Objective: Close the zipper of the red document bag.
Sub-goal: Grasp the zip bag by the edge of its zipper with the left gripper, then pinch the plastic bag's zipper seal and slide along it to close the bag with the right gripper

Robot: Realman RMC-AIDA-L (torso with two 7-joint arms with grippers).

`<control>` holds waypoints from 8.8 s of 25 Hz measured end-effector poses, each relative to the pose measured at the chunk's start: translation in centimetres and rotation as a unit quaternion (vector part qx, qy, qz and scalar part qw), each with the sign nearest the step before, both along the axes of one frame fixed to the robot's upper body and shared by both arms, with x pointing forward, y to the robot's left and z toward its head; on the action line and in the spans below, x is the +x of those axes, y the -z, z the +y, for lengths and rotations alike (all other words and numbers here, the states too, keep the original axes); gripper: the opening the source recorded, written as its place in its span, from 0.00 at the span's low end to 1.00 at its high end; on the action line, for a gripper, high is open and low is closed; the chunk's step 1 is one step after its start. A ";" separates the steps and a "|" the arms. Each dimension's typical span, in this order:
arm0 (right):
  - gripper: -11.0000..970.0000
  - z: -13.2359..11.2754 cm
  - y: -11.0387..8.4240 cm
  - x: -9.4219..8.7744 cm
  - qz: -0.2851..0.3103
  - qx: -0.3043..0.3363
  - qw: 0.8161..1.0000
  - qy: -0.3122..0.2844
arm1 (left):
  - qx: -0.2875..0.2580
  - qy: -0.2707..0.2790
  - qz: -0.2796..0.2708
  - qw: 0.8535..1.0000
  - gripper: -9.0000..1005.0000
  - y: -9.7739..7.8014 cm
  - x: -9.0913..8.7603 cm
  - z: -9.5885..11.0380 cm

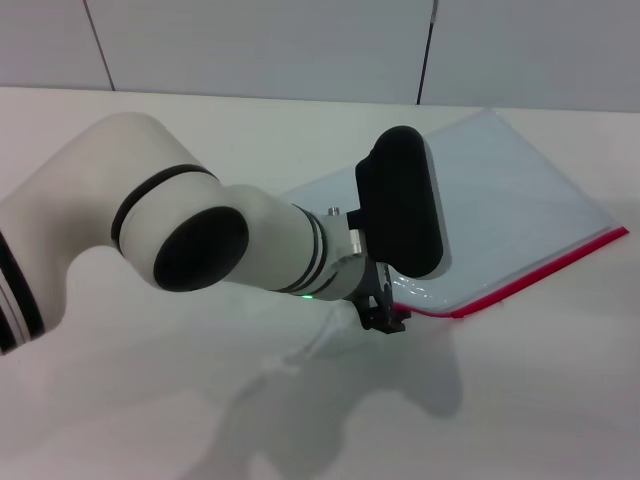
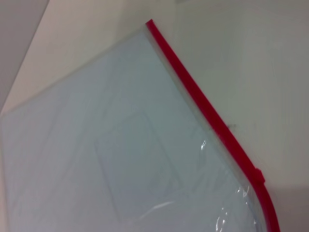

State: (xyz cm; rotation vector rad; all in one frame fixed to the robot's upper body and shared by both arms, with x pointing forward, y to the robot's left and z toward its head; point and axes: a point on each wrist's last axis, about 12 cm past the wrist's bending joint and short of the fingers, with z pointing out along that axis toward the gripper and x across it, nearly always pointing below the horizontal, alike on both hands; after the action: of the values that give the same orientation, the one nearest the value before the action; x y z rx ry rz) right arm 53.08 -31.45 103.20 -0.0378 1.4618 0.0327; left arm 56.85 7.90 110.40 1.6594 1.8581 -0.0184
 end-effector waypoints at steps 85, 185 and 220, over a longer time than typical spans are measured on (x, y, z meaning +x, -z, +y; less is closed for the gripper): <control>0.78 2.2 -6.7 7.0 0.059 -0.041 0.963 -0.259 | -0.193 -0.093 -0.113 0.970 0.06 -6.5 1.2 3.4; 0.21 12.3 -12.6 7.1 0.112 -0.451 0.800 -0.379 | -0.181 -0.081 -0.118 0.973 0.06 -6.0 1.0 3.5; 0.09 10.9 -11.6 7.6 0.128 -0.455 0.808 -0.353 | -0.186 -0.084 -0.127 0.971 0.07 -6.3 0.5 4.1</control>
State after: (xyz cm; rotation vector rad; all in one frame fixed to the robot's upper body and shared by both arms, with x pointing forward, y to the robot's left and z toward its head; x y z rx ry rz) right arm 60.67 -20.56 114.78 -1.4162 1.5342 -0.0633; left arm 57.33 11.98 116.69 1.1862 1.6737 -0.0751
